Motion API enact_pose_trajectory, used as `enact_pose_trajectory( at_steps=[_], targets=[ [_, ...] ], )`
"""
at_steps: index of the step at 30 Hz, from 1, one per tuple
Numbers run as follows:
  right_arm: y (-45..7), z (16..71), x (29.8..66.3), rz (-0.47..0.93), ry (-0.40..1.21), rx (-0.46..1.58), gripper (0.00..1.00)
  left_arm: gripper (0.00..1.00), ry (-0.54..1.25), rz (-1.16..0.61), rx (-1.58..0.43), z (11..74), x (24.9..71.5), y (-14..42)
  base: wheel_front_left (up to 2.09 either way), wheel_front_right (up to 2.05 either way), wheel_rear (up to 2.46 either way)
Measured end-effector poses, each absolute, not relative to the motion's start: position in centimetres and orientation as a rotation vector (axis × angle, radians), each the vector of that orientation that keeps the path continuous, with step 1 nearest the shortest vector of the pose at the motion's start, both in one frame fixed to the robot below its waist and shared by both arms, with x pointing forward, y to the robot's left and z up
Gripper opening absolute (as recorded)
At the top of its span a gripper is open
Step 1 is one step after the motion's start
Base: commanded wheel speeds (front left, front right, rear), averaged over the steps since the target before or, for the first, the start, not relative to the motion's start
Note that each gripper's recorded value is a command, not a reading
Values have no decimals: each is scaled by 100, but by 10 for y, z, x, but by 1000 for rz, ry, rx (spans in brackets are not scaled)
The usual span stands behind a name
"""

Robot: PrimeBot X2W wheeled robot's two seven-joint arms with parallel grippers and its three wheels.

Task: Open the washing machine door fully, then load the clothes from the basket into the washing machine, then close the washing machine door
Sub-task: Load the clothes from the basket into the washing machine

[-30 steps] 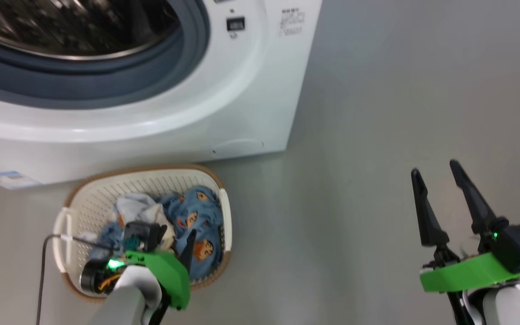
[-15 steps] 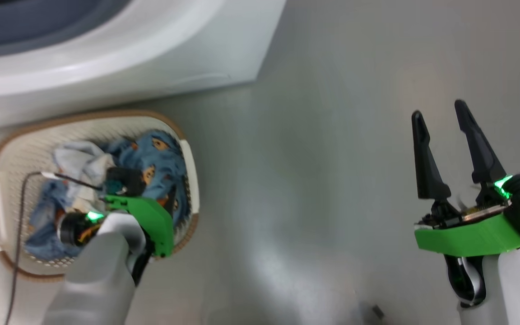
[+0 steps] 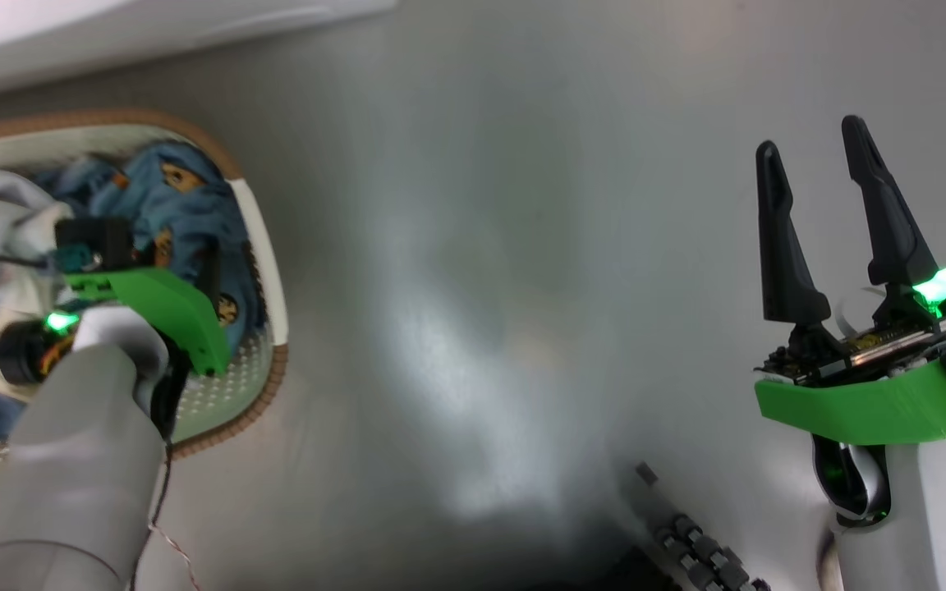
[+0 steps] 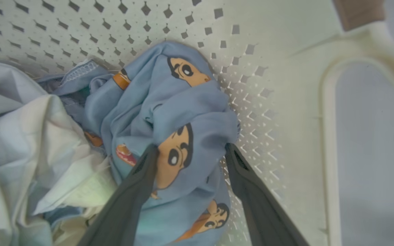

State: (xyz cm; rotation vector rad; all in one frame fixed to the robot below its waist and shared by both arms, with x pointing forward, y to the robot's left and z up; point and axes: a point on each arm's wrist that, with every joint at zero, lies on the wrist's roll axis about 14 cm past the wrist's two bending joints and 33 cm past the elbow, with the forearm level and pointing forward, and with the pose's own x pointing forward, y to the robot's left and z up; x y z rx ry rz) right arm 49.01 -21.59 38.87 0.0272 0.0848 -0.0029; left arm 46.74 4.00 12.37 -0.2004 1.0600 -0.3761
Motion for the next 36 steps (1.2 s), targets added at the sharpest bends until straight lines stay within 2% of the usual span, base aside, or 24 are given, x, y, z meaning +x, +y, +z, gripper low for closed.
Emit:
enact_pose_trajectory(
  at_steps=[10,13,14,24,36],
  targets=[
    [-219,350,489,-6,171,14,100,100,1125,-369,-205,78,464,33,0,0,0],
    [-220,347,489,-9,175,9,100,17,1149,-363,-207,71,459,31,0,0,0],
    [-221,347,489,-10,175,7,100,0,1152,-363,-206,70,459,30,0,0,0],
    [-221,353,489,-14,164,8,100,0,1139,-347,-201,76,466,32,0,0,0],
    [-211,373,495,13,111,34,100,0,999,-316,-204,111,470,44,0,0,0]
  ],
)
